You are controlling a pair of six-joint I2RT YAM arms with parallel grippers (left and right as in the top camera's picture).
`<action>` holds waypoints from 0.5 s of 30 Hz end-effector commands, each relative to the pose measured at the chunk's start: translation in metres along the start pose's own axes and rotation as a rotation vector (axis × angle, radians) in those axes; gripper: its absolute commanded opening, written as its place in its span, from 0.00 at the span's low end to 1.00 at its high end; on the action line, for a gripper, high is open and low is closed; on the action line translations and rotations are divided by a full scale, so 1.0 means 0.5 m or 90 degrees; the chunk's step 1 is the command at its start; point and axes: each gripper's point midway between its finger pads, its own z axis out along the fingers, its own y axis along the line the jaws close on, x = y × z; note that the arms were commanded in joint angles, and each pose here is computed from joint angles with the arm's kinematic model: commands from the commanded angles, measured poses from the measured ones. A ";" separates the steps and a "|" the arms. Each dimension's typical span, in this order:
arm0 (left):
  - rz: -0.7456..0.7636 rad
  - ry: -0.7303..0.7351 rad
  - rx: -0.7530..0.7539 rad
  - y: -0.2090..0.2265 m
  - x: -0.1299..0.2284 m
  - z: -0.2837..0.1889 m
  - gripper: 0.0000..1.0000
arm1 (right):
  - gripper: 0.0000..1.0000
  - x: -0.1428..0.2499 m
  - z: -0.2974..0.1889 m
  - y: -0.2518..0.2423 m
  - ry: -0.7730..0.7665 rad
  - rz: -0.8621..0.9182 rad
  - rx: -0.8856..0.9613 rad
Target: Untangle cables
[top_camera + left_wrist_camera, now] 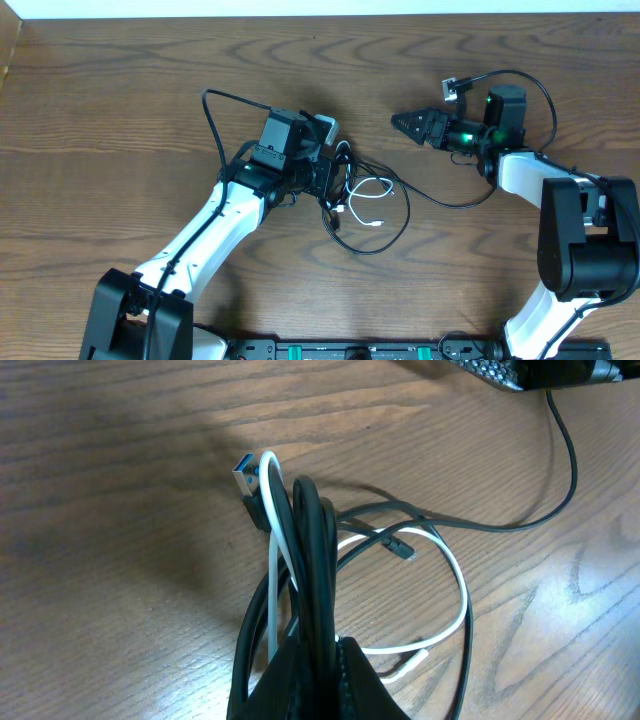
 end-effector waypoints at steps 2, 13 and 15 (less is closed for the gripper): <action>0.005 -0.051 0.003 -0.019 -0.061 -0.029 0.08 | 0.99 -0.005 -0.002 0.004 -0.003 -0.014 -0.001; -0.007 -0.064 0.006 -0.026 -0.073 -0.043 0.08 | 0.99 -0.005 -0.001 0.004 -0.003 -0.015 -0.001; -0.001 -0.078 0.009 -0.033 -0.085 -0.055 0.08 | 0.99 -0.005 -0.001 0.004 -0.003 -0.014 -0.001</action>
